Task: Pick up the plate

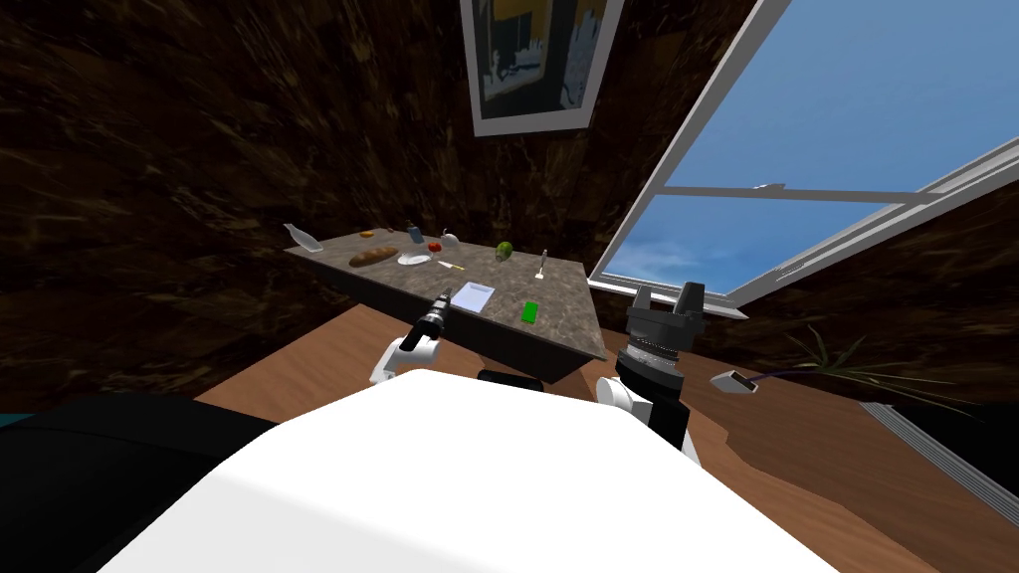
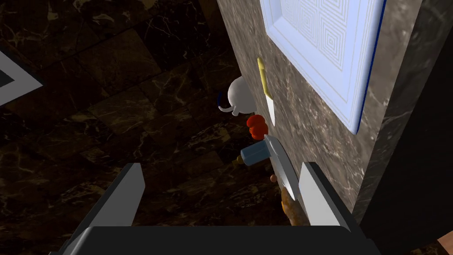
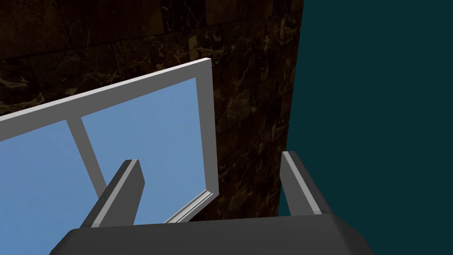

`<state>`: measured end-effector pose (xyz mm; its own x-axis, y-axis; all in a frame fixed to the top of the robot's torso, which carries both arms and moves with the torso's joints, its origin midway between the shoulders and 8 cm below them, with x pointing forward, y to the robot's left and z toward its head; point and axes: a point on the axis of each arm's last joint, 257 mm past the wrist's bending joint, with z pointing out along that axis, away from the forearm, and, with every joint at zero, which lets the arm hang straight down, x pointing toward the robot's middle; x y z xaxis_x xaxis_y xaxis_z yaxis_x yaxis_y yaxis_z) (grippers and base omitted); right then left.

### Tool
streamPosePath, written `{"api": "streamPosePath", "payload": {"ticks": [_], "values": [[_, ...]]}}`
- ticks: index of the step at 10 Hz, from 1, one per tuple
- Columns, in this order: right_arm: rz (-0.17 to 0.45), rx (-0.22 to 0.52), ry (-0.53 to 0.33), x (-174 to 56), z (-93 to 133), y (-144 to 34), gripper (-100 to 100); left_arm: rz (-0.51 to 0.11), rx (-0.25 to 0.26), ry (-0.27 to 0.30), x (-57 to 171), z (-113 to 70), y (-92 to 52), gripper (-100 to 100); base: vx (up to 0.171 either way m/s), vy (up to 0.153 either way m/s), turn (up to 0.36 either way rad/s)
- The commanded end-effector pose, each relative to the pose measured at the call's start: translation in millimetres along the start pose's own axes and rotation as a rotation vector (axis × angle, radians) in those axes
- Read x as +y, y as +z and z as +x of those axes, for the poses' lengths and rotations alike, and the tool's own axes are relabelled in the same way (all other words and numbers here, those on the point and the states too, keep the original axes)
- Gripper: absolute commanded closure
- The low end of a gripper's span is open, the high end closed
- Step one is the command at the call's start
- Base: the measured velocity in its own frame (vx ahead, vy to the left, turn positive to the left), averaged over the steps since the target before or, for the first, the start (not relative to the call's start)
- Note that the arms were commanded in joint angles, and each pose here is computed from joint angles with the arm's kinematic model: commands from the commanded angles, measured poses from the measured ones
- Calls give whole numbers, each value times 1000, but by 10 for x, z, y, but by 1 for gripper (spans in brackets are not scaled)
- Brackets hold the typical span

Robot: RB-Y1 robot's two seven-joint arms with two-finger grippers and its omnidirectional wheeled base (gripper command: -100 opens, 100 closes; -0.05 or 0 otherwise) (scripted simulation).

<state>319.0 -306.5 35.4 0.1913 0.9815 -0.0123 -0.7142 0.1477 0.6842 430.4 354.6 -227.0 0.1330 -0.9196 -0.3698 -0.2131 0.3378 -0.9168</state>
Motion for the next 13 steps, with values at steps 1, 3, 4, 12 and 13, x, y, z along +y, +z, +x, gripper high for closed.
{"api": "streamPosePath", "payload": {"ticks": [1, 3, 4, 12, 13], "values": [[0, 0, 0, 0, 0, 0, 0, -58, 8, -6, 170, 28, 20, -100, 7, -23, -36], [0, 0, 0, 0, 0, 0, 0, -98, 14, -12, 287, 53, 27, -100, 7, -15, -15], [0, 0, 0, 0, 0, 0, 0, -133, 18, -20, 387, 82, 31, -100, 7, -18, -33], [0, 0, 0, 0, 0, 0, 0, -326, 49, -182, 876, 562, -40, -100, 7, -17, -27], [0, 0, 0, 0, 0, 0, 0, -320, 48, -171, 880, 531, -36, -100, 0, 0, 0]]}}
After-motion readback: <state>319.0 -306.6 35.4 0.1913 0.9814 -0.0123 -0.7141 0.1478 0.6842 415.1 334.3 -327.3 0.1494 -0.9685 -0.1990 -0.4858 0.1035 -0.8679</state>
